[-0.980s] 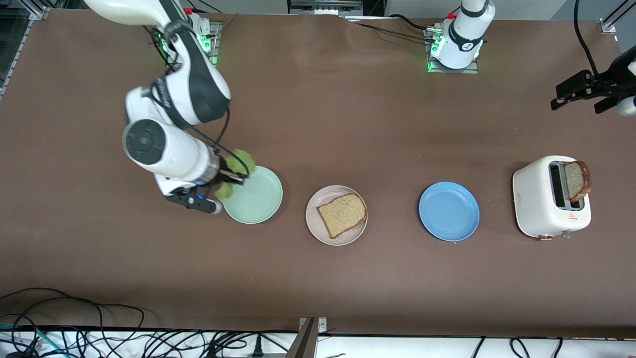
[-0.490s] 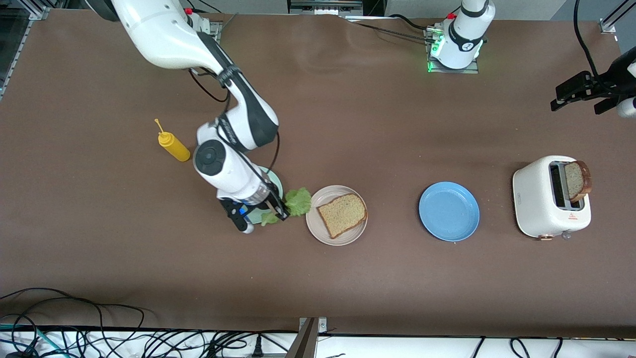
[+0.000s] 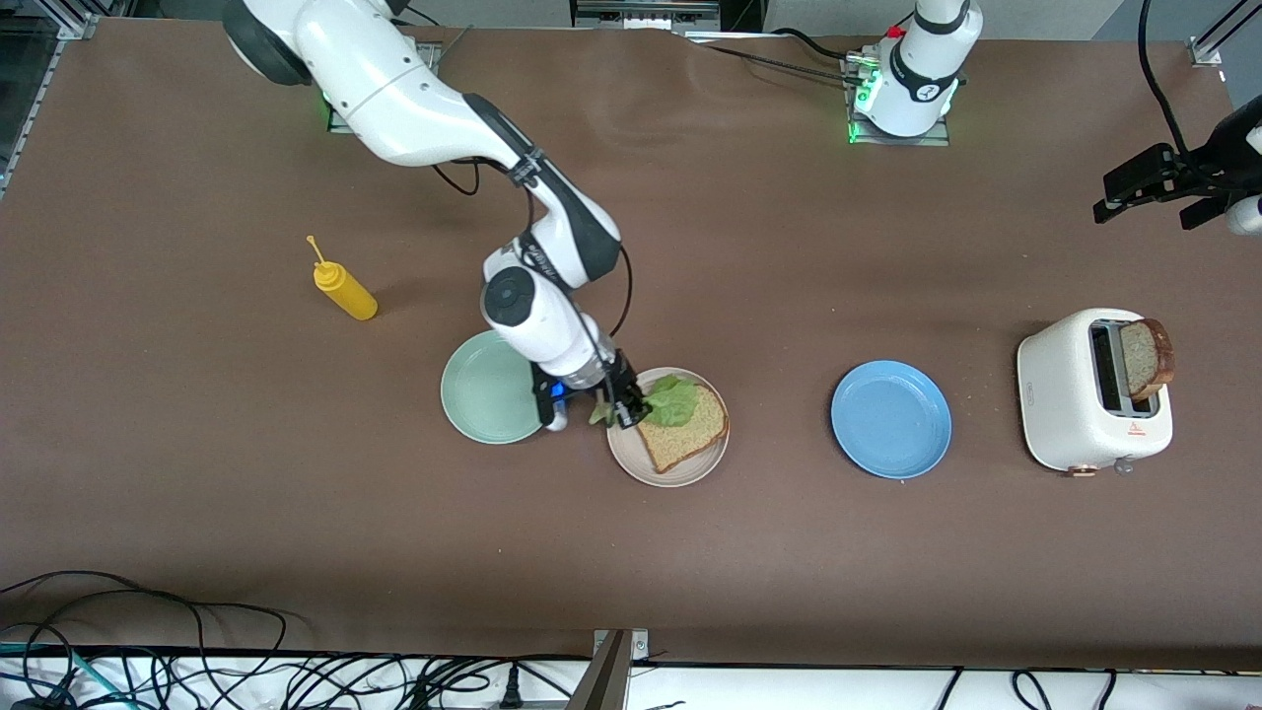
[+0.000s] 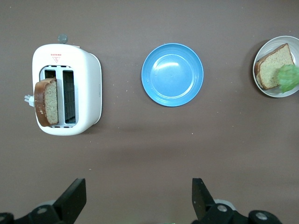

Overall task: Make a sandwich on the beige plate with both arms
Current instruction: 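Lift the lettuce leaf and carry it over the beige plate, then lower the lettuce onto the bread slice and open the right gripper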

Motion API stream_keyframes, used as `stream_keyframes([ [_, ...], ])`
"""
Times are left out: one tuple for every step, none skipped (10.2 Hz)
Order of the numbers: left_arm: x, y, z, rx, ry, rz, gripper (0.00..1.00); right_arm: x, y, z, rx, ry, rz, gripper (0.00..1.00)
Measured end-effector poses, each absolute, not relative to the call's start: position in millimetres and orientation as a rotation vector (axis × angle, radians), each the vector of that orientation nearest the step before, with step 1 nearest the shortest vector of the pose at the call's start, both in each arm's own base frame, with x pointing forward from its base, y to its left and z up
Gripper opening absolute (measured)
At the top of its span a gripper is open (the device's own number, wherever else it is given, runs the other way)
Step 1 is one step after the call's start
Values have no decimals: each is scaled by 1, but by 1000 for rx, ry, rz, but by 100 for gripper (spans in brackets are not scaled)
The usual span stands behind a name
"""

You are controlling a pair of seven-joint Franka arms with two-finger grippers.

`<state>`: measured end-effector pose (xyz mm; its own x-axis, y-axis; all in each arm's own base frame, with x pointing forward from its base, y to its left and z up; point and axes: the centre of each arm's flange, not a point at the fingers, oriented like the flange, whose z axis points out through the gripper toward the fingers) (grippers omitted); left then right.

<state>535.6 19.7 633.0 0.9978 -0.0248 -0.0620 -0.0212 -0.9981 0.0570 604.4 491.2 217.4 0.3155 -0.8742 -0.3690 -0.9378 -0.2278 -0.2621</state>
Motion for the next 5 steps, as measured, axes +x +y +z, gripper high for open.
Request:
stream_keyframes([
  [536, 20, 632, 3083, -35, -99, 100, 600, 497, 212, -2157, 1604, 202, 10],
  [537, 20, 631, 3084, -34, -101, 100, 603, 496, 214, -2156, 1600, 192, 16],
  [537, 20, 631, 3084, -33, -102, 100, 608, 494, 219, -2155, 1592, 170, 19],
  [537, 21, 630, 3084, -33, -102, 100, 615, 490, 226, -2161, 1577, 128, 30],
  [538, 21, 630, 3084, -32, -103, 100, 623, 484, 236, -2161, 1563, 83, 43],
])
